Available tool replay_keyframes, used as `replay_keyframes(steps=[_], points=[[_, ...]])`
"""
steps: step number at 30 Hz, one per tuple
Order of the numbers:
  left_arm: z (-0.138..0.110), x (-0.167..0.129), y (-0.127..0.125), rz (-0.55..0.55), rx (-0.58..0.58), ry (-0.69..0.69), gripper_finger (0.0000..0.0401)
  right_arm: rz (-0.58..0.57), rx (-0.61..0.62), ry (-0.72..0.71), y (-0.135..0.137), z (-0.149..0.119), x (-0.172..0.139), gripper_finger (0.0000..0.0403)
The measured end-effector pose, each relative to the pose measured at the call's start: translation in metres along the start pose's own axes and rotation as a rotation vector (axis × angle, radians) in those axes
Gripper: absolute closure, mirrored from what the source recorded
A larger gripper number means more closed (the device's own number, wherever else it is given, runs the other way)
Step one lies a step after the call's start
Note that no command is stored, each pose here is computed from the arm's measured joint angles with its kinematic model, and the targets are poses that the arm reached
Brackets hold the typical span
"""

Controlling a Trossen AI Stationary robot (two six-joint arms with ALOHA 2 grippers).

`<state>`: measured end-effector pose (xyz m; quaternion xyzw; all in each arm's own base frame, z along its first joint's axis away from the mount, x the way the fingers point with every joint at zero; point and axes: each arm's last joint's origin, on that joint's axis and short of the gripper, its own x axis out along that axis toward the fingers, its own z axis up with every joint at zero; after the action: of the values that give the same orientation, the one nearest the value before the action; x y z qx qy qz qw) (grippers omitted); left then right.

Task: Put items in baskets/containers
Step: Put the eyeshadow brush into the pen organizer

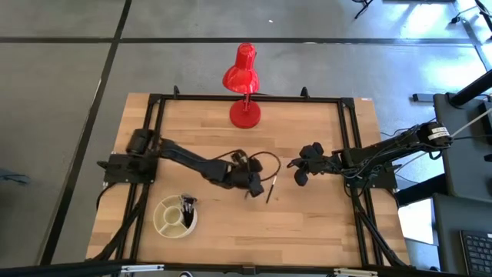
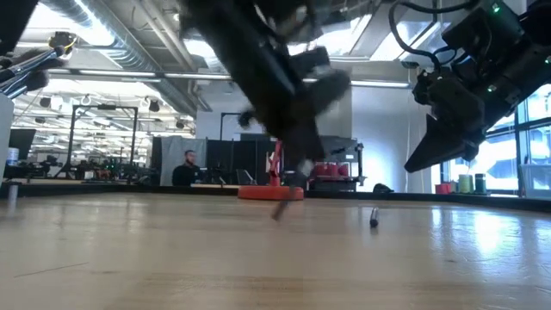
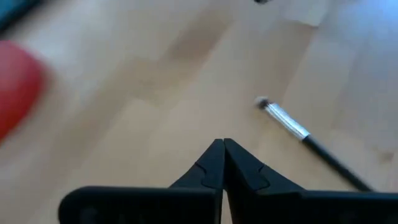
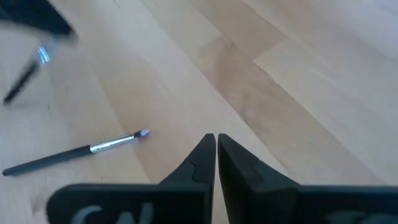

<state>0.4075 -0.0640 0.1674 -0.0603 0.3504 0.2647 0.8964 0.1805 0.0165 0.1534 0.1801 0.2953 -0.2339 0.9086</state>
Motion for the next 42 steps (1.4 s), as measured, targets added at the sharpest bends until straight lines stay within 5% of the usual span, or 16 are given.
replay_keyframes(steps=[10, 22, 32, 42], points=[[-0.010, -0.127, 0.011, 0.176, -0.021, -0.002, 0.0399, -0.003, 0.012, 0.008, 0.000, -0.001, 0.000, 0.0383], [-0.052, -0.250, 0.015, 0.043, 0.023, -0.125, 0.0399, 0.001, 0.020, 0.001, 0.000, 0.000, 0.000, 0.0383], [-0.103, -0.268, 0.005, 0.025, 0.147, -0.266, 0.0399, 0.004, 0.023, -0.004, 0.001, 0.000, 0.000, 0.0383], [-0.133, -0.249, 0.014, 0.053, 0.180, -0.136, 0.0398, 0.016, 0.036, -0.019, 0.002, 0.002, 0.000, 0.0383]])
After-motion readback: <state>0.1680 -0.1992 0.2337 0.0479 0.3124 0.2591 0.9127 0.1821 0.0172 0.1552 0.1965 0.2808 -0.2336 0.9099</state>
